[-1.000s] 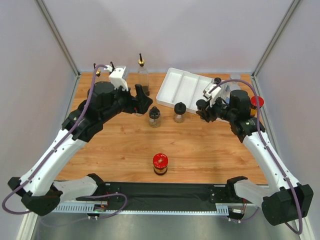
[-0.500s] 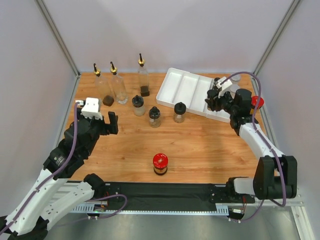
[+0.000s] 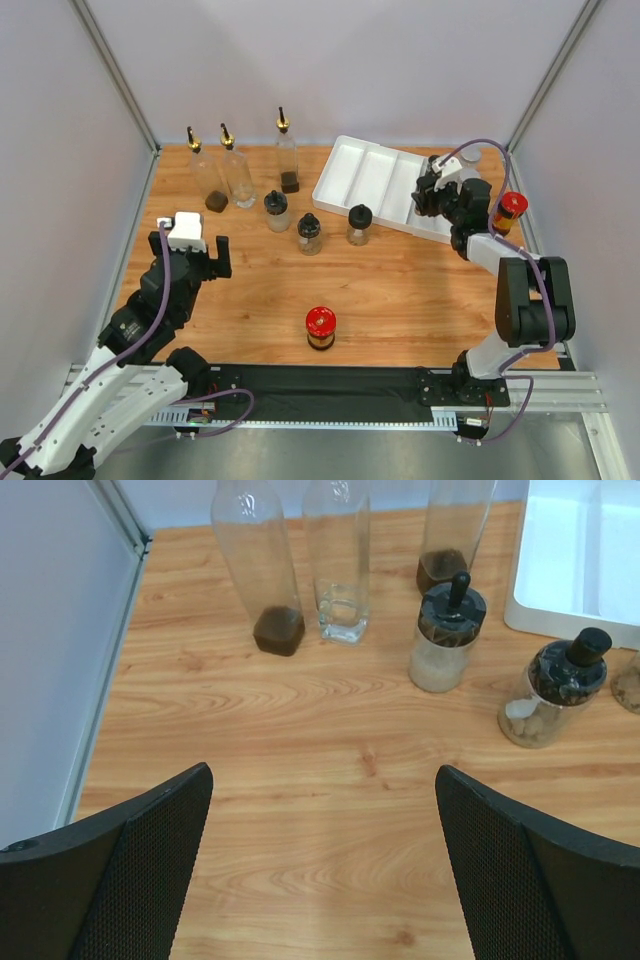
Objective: Organize the condiment bottles
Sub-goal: Place the bottle in the storage box.
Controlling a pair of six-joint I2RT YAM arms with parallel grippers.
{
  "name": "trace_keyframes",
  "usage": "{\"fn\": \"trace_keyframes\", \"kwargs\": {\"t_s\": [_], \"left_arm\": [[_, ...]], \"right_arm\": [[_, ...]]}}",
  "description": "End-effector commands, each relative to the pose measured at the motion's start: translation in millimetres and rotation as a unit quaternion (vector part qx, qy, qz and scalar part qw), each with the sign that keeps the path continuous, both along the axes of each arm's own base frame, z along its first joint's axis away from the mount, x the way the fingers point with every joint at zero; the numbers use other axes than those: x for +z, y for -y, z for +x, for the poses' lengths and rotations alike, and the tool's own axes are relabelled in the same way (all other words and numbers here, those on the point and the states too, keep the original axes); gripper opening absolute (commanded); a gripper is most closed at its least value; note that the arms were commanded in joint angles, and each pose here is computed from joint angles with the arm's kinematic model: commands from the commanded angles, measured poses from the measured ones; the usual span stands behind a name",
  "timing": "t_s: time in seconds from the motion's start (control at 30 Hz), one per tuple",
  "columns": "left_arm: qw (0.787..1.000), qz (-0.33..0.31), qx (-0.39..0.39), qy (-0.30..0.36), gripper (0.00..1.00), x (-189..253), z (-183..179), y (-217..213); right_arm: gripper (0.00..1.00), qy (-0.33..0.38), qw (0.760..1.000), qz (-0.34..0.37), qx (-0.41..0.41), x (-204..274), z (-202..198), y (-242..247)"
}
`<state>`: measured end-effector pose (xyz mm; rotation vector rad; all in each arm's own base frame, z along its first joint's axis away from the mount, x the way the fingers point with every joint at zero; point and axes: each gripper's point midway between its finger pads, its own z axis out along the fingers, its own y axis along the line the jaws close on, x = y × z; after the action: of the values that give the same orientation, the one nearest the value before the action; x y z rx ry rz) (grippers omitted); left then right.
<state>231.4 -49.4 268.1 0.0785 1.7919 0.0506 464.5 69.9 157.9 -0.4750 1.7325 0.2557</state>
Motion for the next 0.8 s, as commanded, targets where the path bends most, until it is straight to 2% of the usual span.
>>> {"fn": "trace_keyframes", "kwargs": {"t_s": [0.0, 0.27, 0.47, 0.77], "left_arm": [[0.999, -0.008, 0.015, 0.027, 1.0, 11, 2, -6], [0.999, -0.011, 0.019, 0.026, 1.0, 9, -1, -8], [0.999, -0.012, 0.02, 0.026, 1.0, 8, -1, -9], [0.999, -0.016, 0.023, 0.03, 1.0, 10, -3, -10]], "right_arm": [[0.2, 0.066, 0.998, -0.005, -0.016, 27, 23, 5], [0.26, 0.035, 0.998, -0.022, -0.04, -2, 39, 16], [0.34, 0.02, 0.999, -0.03, -0.034, -14, 41, 15], [0.37, -0.016, 0.999, -0.026, -0.028, -33, 41, 12]]}}
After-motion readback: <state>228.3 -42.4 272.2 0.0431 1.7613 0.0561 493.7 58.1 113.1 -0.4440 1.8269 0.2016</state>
